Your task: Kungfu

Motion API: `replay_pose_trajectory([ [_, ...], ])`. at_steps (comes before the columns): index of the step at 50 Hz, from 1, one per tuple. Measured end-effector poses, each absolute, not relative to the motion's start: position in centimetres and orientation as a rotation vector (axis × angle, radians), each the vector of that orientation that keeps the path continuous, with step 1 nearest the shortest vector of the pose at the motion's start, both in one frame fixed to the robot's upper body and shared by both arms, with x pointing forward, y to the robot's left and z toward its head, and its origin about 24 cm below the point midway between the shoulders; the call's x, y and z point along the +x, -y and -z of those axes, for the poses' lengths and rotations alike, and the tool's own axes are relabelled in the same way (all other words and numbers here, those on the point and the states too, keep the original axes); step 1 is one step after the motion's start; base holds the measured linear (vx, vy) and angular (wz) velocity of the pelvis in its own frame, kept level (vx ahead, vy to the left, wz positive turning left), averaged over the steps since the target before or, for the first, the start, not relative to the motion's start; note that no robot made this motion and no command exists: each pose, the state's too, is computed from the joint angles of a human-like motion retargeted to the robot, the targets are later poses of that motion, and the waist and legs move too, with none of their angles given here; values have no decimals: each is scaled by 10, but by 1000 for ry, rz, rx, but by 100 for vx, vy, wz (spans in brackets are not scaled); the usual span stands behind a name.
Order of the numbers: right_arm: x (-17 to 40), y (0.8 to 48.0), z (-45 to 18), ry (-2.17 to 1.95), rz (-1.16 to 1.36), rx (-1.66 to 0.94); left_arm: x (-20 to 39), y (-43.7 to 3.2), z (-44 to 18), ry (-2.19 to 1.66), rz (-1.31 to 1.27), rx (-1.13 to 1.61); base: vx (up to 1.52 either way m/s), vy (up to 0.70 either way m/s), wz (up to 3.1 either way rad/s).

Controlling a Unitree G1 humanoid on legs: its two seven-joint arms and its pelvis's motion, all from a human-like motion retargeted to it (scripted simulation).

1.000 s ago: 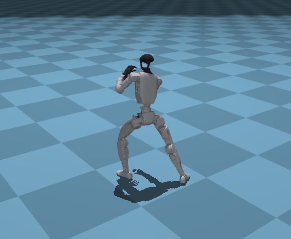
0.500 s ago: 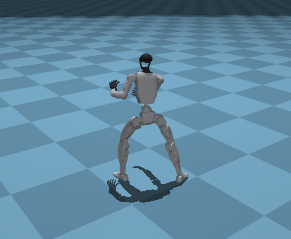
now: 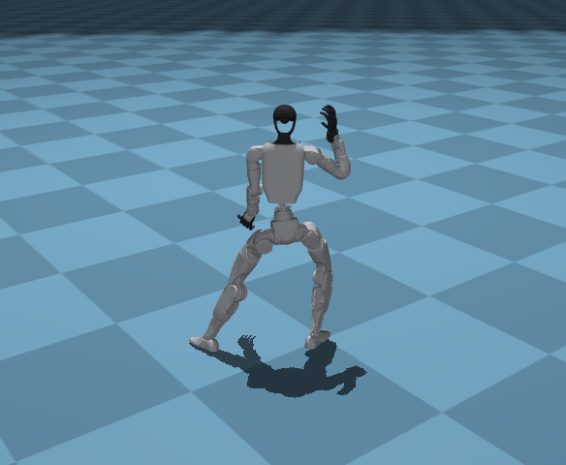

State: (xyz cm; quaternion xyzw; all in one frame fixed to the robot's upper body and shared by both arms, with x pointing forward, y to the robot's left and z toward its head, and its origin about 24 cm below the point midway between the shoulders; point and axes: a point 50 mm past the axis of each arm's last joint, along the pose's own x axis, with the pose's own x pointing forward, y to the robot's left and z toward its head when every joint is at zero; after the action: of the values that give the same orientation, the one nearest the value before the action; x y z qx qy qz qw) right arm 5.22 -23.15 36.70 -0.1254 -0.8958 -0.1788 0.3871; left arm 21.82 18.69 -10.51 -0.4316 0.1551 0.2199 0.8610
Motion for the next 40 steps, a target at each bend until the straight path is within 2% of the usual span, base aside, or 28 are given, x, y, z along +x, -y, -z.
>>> replay_pose_trajectory([
  [5, 68, 233, -366, 2150, 288, -202, 281, -154, 56, -195, -63, -921, -1, 9, -27],
  [8, 74, 233, -367, 2105, 179, -155, 299, -146, 37, -165, 49, -856, 6, 13, -10],
  [13, 75, 231, -368, 2077, 152, -201, 305, -132, 31, -170, 139, -837, 9, 10, -9],
  [23, 78, 230, -365, 2081, 142, -245, 257, -165, 77, -328, 42, -703, 5, 11, -24],
  [31, 92, 242, -374, 2033, 43, -84, 202, -201, 110, -395, -183, -726, 1, 34, -92],
  [40, 122, 250, -385, 1959, 67, -163, 145, -227, 130, -483, -336, -659, -9, 3, -95],
])
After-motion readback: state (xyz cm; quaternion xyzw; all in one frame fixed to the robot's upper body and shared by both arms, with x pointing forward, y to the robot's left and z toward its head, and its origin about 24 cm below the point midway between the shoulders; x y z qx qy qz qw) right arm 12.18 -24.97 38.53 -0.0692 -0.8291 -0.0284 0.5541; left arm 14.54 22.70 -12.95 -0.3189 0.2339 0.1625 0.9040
